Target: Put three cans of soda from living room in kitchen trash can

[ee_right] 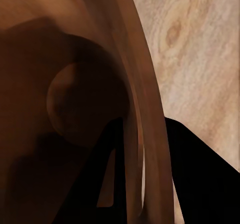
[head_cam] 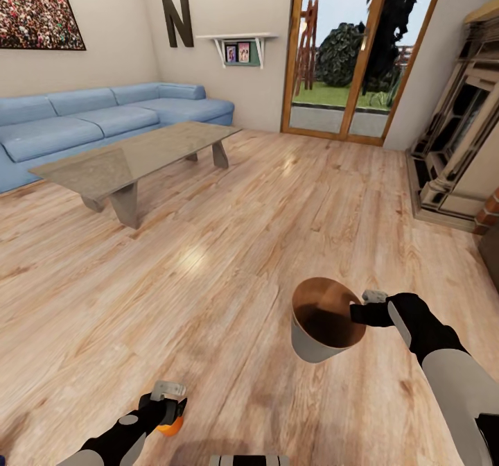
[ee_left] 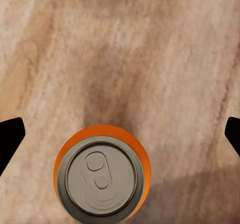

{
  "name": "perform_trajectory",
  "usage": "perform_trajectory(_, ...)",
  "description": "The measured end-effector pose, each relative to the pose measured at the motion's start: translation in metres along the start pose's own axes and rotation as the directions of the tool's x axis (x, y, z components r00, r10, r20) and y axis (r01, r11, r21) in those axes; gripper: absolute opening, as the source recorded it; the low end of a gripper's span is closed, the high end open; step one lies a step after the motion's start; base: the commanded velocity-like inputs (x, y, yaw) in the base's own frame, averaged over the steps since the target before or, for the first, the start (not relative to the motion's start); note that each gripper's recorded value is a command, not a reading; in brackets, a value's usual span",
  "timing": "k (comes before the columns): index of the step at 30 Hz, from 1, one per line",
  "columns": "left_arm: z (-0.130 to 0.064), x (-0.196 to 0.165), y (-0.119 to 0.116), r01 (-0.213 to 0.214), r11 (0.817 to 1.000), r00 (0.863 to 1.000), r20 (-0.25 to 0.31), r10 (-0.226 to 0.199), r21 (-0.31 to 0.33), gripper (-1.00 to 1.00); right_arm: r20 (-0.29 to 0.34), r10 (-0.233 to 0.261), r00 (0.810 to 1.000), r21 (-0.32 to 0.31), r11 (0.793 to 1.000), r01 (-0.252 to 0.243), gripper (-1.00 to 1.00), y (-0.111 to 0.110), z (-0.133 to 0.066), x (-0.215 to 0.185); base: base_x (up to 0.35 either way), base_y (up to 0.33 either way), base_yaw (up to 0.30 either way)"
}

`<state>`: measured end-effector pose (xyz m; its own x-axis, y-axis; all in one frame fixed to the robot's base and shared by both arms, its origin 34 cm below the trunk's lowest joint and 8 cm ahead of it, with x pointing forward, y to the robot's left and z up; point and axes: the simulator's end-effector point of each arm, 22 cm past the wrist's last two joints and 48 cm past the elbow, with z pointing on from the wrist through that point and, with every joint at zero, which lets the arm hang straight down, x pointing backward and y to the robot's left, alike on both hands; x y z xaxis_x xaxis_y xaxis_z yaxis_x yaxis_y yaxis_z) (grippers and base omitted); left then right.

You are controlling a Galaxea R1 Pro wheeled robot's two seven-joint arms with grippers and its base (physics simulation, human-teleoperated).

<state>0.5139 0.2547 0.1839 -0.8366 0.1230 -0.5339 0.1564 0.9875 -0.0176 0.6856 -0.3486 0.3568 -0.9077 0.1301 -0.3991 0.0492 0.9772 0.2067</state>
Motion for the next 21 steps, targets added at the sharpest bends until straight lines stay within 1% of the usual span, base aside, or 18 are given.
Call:
perform_trajectory(6,0.000,0.001,0.000,0.000,1.000,1.000,-0.003,0.000,0.001,1.00,0.000,-0.002,1.000,0.003,1.000,0.002,-1.00,-0.001,0.000,0.000,0.000,0.106,0.000)
perform_trajectory(8,0.000,0.000,0.000,0.001,1.000,1.000,-0.002,-0.001,0.000,1.00,0.001,0.005,1.000,-0.005,1.000,-0.005,-1.00,0.001,0.000,0.000,0.000,0.100,0.000)
perform_trajectory(15,0.000,0.000,0.000,0.002,1.000,1.000,0.001,-0.002,-0.001,1.00,0.000,0.002,1.000,-0.002,1.000,-0.002,-1.00,0.000,0.000,0.000,0.000,0.021,0.000)
perform_trajectory(21,0.005,0.013,-0.002,0.004,1.000,1.000,-0.025,-0.004,0.003,1.00,-0.025,0.003,1.000,0.005,1.000,-0.002,-1.00,-0.004,0.012,0.010,0.000,0.002,0.000)
